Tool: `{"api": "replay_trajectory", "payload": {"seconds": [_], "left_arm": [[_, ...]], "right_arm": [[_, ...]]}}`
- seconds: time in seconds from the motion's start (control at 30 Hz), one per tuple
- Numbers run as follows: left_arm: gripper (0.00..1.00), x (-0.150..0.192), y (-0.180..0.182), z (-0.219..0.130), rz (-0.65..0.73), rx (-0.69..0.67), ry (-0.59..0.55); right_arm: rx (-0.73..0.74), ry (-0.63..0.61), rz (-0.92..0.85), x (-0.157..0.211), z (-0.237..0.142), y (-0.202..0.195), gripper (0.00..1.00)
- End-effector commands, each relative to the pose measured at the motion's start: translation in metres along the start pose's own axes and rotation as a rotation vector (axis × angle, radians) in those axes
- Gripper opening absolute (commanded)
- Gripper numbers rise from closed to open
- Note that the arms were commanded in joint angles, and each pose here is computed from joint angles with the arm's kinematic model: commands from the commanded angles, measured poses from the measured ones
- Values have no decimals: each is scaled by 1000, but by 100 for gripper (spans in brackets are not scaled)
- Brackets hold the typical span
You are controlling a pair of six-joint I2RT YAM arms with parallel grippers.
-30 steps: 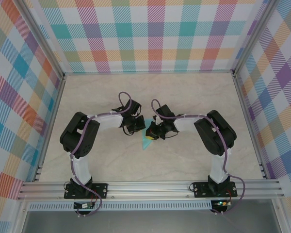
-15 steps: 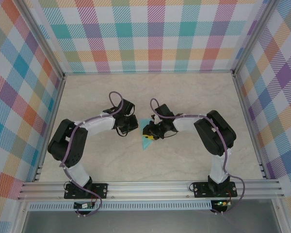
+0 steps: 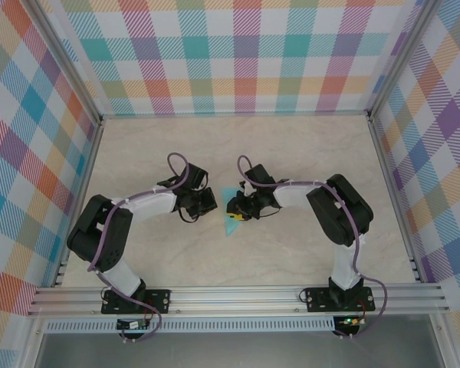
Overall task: Fold a paper plane with a square sheet of paper (pick it up from the middle)
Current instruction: Third fold the triangle at the center of the table.
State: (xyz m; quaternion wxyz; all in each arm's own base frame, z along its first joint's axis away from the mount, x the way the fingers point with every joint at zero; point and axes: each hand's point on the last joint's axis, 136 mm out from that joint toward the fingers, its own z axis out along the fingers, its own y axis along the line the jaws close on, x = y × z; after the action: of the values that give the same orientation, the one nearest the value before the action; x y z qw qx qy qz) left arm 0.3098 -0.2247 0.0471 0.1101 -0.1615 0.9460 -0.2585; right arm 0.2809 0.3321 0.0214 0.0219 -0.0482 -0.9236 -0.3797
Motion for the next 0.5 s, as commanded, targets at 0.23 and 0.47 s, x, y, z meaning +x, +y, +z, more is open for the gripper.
{"api": "replay_trajectory", "payload": {"seconds": [0.23, 0.47], "left_arm": [[4, 17, -26, 6, 34, 121, 68], [0, 26, -32, 17, 54, 122, 102]], "right_arm": [[115, 17, 45, 9, 6, -33, 7], [125, 22, 52, 11, 7, -37, 0]]}}
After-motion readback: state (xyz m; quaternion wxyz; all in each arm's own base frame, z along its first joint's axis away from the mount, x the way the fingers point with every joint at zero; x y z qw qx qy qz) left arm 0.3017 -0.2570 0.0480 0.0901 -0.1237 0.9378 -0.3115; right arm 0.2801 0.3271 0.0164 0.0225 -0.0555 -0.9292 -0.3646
